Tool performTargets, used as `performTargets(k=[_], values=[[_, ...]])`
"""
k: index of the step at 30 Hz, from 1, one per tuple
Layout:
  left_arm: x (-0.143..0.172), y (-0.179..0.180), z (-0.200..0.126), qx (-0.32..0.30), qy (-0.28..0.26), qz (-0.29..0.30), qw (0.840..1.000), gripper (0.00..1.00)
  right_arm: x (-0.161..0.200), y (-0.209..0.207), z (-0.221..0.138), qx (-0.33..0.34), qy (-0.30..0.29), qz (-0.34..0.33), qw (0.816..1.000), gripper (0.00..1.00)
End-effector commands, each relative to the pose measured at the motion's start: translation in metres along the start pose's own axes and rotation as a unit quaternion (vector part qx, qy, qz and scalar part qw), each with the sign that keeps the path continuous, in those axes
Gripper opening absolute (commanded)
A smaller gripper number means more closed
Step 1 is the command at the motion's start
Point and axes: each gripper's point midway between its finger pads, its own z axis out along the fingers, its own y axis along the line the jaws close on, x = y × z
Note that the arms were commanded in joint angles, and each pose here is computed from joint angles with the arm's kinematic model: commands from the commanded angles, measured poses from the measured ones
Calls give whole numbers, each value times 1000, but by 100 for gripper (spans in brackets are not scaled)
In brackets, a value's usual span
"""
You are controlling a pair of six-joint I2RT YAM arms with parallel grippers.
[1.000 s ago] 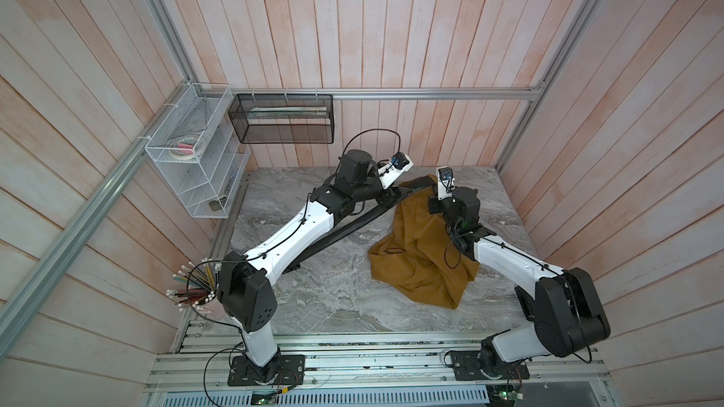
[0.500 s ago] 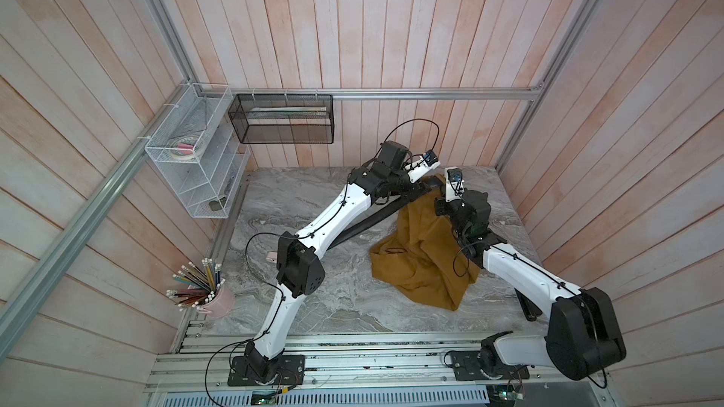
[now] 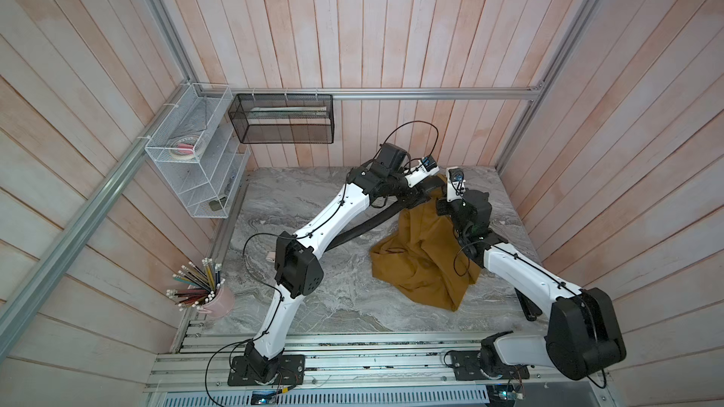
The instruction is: Remove the belt from the trousers
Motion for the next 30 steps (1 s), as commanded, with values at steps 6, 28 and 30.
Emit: performTargets(k=[6, 28, 30], values=[[-18, 1, -6, -6, -25, 12, 1000, 26, -44, -9, -8, 9, -66, 9, 998, 1], [-171, -3, -205, -160, -237, 99, 953, 0, 37, -17, 27, 3, 40, 112, 993, 57], [-179, -13, -220, -149, -257, 109, 949, 0, 45, -11, 35, -11, 55, 119, 991, 57]])
